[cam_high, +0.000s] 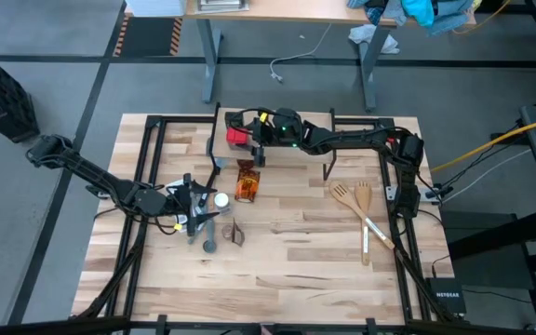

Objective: Shelf spices
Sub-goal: Put the red seasoning can on the shelf

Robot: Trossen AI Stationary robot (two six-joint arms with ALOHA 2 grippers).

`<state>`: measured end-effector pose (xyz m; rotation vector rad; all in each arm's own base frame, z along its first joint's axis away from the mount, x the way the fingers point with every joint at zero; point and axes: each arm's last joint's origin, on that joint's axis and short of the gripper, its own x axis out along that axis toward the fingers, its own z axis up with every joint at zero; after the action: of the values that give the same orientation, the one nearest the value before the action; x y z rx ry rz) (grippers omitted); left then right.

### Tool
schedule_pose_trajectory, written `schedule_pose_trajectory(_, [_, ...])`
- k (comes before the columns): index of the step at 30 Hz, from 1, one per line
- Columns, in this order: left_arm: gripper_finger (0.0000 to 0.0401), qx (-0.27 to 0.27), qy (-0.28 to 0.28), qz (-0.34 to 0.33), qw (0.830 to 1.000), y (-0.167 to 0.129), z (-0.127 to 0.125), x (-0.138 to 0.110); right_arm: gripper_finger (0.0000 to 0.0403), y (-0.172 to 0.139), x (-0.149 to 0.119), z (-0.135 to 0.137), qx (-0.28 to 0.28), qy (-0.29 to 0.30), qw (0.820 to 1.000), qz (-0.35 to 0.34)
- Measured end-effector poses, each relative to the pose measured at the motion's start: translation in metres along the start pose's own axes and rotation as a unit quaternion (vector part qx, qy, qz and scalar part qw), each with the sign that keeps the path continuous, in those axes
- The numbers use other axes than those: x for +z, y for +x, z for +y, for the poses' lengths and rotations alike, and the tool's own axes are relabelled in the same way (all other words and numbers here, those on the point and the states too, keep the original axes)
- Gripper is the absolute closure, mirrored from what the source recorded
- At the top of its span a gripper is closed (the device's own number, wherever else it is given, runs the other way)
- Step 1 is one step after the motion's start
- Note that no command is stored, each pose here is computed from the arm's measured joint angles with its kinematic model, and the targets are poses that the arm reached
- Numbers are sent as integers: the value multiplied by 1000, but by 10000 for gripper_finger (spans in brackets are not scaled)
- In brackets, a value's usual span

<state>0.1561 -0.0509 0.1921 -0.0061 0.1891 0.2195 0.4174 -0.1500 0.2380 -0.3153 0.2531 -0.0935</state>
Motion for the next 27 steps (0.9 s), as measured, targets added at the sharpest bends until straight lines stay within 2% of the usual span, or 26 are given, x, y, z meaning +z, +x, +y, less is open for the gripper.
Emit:
schedule_pose_trajectory(7, [70,0,0,0,1000,0,0,0,127,0,0,0,-2,-1,1000,-1])
schedule_pose_trajectory(12, [70,0,0,0,1000,0,0,0,114,0,2,-3,-40,-5,999,2])
schedule_pose_trajectory(16, [70,0,-2,0,1000,0,0,0,114,0,3,-5,-58,-11,998,0])
schedule_pose_trajectory(27, [70,0,-5,0,1000,0,0,0,116,-1,10,-7,-63,-13,998,-12])
